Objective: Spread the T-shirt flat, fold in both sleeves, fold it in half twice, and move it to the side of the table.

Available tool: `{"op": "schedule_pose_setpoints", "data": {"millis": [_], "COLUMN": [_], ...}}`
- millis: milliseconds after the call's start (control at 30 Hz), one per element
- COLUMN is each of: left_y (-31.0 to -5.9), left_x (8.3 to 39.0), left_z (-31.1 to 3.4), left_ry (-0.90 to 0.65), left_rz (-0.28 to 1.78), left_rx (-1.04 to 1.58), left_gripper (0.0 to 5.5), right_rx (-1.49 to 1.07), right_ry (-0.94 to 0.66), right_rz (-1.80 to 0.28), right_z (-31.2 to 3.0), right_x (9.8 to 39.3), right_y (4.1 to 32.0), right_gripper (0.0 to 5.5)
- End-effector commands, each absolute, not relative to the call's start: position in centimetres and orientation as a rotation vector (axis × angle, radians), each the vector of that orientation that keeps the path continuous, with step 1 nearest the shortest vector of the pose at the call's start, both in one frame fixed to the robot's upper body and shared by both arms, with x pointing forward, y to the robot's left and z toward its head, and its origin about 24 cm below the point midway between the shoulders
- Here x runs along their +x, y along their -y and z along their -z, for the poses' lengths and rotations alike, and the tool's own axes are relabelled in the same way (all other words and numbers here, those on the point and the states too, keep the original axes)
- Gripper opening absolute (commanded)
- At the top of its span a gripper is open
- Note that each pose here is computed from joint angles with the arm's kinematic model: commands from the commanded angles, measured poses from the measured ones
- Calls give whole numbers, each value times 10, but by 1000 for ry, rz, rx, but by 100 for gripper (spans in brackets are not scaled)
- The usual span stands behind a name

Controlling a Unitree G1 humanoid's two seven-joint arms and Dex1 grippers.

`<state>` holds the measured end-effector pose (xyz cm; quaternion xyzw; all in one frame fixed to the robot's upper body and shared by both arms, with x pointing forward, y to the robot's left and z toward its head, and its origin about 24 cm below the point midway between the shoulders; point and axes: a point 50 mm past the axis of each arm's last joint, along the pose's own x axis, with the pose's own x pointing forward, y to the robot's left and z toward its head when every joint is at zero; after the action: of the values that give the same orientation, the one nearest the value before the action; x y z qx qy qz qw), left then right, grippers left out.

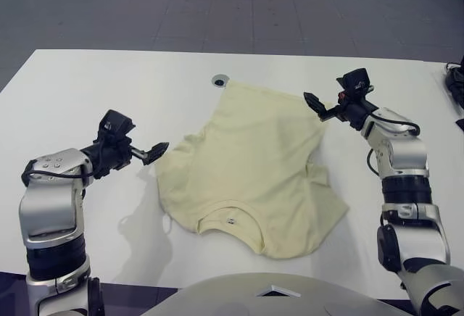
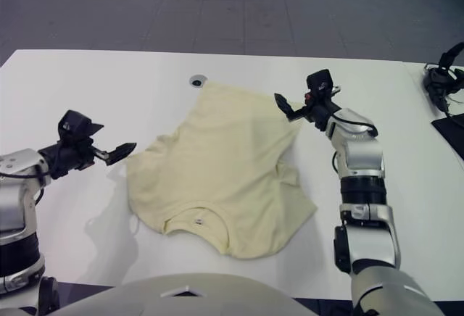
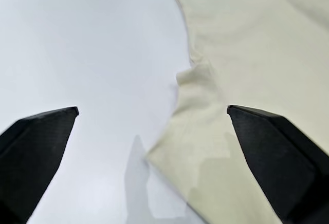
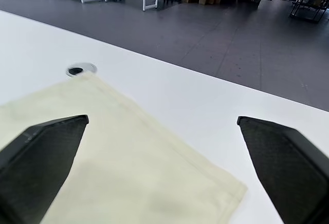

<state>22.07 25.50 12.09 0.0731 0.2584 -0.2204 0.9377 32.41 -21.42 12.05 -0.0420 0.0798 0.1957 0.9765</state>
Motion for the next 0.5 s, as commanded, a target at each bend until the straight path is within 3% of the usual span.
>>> {"op": "schedule_pose_setpoints", "data": {"millis": [33,500], "left_y": [-275,-270], "left_x": [195,211], "left_z": [-86,-53], "left_ry": [-707,-756], "left_rz": [394,438], "left_rx": [-69,-127], "left_gripper": [518,252], "right_rx": [24,40], "right_ry": [29,-6], "right_rz": [-430,-416], "right_z": [-187,-197], "right_x": [286,284], "right_y": [188,181], "right_gripper": [540,540]}}
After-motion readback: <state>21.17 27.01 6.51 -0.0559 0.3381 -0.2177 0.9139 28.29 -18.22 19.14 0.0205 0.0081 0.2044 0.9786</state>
